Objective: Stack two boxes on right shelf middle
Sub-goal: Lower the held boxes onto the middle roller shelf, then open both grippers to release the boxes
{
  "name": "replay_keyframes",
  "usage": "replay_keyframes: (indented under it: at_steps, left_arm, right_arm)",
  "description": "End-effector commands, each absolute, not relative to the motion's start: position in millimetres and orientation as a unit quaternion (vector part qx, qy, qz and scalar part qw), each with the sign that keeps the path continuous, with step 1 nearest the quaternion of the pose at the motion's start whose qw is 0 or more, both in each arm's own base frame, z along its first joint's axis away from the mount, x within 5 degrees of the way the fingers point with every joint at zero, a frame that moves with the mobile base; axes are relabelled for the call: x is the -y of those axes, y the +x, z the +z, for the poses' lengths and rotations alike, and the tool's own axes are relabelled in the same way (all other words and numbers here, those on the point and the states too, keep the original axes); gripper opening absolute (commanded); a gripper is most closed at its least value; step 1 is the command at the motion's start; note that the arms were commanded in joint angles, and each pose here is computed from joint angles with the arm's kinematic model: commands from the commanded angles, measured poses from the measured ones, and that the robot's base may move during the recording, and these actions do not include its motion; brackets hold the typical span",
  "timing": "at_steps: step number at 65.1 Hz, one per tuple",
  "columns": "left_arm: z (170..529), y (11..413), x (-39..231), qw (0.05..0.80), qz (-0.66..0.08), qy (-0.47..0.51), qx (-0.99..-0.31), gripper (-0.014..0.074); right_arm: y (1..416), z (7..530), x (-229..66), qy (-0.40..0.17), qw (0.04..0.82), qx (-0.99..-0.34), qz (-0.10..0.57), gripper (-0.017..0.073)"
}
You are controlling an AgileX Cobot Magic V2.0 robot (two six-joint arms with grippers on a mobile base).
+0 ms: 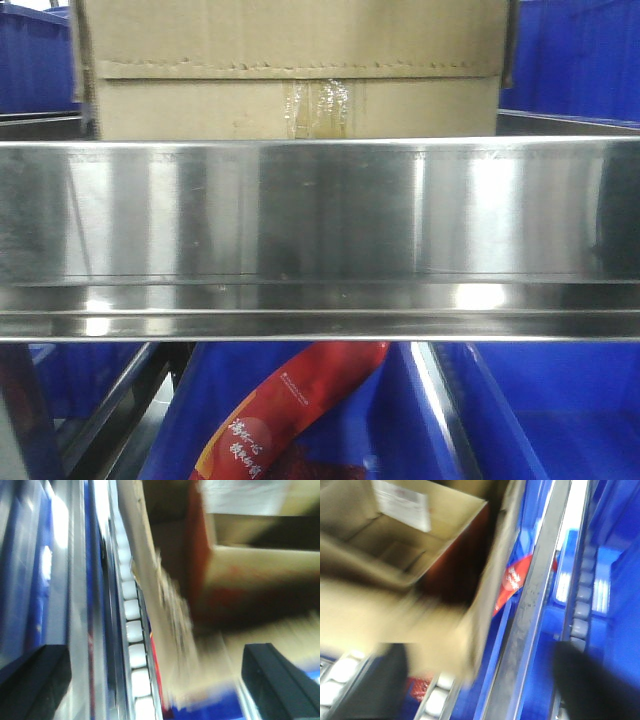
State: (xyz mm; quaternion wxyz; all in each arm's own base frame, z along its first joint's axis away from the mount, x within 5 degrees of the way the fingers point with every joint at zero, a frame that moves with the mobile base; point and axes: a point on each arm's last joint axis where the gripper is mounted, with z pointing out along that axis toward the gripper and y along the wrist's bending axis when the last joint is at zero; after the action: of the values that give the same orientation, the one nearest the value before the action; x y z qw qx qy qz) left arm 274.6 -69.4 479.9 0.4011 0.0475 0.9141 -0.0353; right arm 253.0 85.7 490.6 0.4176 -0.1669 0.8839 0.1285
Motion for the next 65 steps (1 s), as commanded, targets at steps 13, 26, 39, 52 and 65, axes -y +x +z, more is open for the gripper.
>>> replay_keyframes:
  at_steps: [13,26,39,52,65]
  left_arm:
    - [465,217,52,0.417,-0.035,0.051,-0.907,0.0097]
    - [441,179,42,0.469,-0.047,0.057,-0.880,-0.0111]
    - [406,141,33,0.546,-0.066,0.063,-0.833,-0.0111]
    - [365,101,24,0.629,-0.088,0.068,-0.769,-0.0111]
    - [336,73,18,0.704,-0.107,0.070,-0.699,-0.0111]
  right_arm:
    - [214,485,-73,-0.173,0.444,-0.871,0.122,-0.0167]
    - [187,453,-65,-0.171,0.472,-0.857,0.116,-0.0154]
    - [155,403,-53,-0.155,0.527,-0.828,0.110,-0.0154]
    - [123,355,-41,-0.139,0.580,-0.796,0.104,-0.0154]
    - [98,327,-31,-0.129,0.643,-0.749,0.094,-0.0154]
